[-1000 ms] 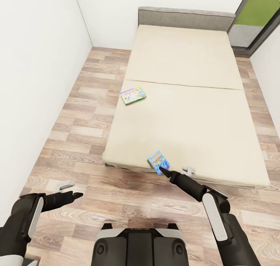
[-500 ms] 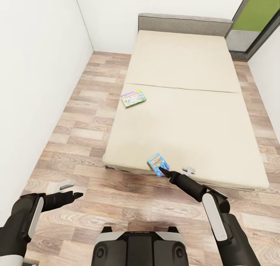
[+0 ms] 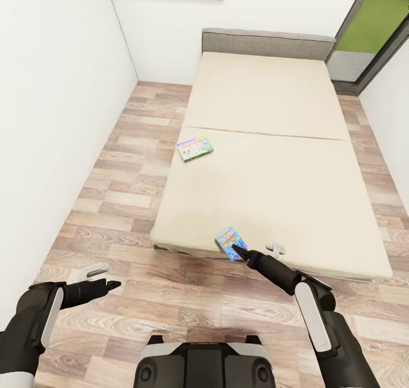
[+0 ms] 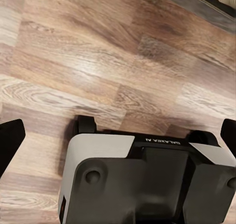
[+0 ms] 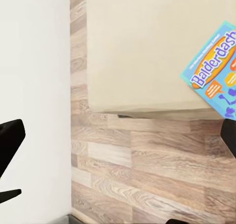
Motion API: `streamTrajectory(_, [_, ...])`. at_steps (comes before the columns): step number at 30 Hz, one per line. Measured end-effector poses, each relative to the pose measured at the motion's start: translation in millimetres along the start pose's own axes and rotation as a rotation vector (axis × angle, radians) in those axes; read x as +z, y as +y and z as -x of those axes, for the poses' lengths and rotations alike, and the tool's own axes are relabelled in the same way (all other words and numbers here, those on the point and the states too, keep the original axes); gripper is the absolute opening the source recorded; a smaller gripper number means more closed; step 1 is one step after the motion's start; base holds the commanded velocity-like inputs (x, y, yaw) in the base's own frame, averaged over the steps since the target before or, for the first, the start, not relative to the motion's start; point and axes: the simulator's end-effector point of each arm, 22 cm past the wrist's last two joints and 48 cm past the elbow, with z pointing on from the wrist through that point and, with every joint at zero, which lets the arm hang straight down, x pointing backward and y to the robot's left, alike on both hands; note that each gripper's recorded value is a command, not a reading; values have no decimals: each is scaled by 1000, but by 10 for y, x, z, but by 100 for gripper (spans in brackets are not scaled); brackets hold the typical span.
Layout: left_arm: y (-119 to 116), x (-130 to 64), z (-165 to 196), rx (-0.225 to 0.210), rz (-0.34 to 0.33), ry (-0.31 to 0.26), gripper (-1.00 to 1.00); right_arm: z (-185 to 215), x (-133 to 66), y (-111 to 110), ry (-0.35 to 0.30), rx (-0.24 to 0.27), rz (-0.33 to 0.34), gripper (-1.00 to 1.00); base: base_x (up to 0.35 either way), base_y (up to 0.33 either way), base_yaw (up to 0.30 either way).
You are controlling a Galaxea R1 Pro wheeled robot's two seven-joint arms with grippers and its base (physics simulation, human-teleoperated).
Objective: Put all the toys in the child's room - the three board games (two on the bed and one on the table), the two jigsaw puzzles on the table, and the tennis ball on the table - inside the toy box on the table in the child's room.
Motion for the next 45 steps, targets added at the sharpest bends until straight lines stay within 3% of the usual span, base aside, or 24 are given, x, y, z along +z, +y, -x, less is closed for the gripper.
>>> streamTrajectory(8, [-15, -17, 29, 9, 0, -14, 100, 34, -25, 14, -6, -3, 0, 100, 0, 0, 0])
streamTrajectory(12, [-5, 0, 67, 23, -1, -44, 100, -169, 31, -237, 11, 31, -42, 100, 0, 0, 0])
streamTrajectory(18, [212, 264, -282, 8, 15, -13, 100, -347, 23, -514, 25, 60, -81, 100, 0, 0, 0])
streamTrajectory(22, [386, 473, -607, 2, 43, 4, 100, -354, -61, -614, 31, 49, -96, 100, 0, 0, 0])
streamTrajectory(28, [647, 673, -1084, 1, 114, 22, 100, -888, -348, -872, 94, 87, -152, 100, 0, 0, 0])
streamTrajectory(31, [723, 737, -1271, 9, 128, 5, 100, -1175, -506, -933, 126, 112, -163, 100, 0, 0, 0])
streamTrajectory(39, [771, 786, -1493, 19, 135, -23, 100, -1356, -634, -910, 126, 117, -145, 100, 0, 0, 0])
streamTrajectory(45, [825, 751, -1471, 25, 146, -53, 100, -1458, -702, -1037, 110, 113, -168, 100, 0, 0, 0])
